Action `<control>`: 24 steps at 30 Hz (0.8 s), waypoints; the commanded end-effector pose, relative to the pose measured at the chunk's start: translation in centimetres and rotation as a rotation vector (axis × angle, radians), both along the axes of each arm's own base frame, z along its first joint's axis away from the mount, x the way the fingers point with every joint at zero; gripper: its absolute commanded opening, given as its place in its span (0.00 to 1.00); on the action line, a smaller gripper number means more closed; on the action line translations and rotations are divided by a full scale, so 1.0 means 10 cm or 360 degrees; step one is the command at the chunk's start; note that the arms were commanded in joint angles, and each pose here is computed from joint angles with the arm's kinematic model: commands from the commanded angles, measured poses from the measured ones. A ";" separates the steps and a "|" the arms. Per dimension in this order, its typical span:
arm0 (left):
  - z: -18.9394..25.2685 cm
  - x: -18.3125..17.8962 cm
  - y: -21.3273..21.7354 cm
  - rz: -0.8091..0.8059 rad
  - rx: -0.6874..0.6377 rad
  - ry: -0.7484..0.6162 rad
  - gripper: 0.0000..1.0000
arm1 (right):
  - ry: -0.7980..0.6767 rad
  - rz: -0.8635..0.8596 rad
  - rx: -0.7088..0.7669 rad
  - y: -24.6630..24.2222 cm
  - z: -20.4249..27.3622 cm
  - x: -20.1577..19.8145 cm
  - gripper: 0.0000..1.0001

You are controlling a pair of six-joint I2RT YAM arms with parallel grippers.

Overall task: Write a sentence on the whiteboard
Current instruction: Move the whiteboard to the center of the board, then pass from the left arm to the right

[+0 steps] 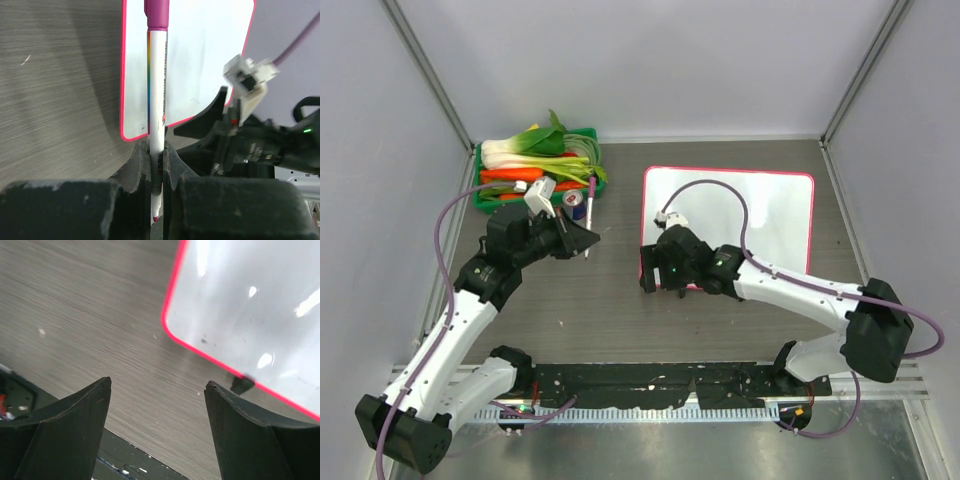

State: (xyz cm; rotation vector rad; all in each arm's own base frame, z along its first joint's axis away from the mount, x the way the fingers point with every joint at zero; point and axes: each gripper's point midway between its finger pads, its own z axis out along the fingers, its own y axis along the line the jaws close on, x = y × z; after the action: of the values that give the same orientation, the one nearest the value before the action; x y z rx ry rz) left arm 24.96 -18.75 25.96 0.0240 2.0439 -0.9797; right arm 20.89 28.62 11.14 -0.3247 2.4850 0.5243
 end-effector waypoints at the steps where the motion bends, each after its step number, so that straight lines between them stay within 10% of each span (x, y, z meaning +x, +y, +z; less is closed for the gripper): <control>1: 0.17 -0.03 -0.07 -0.0113 -0.0024 -0.0085 0.00 | -0.0280 0.0104 0.0190 0.13 0.78 0.29 0.82; 10: 0.28 -0.17 -0.27 -0.0356 -0.0134 -0.0136 0.00 | -0.0363 0.0352 0.1085 0.32 1.91 0.55 0.84; 24: 0.35 -0.21 -0.55 -0.0564 -0.0188 -0.0141 0.00 | -0.0261 0.0658 0.1430 0.73 2.23 0.46 0.66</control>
State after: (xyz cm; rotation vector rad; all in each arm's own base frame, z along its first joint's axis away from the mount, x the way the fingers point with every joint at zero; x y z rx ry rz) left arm 22.98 -23.07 26.08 0.2802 2.0494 -1.2381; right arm 26.00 34.83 29.59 -0.4069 1.9149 1.5183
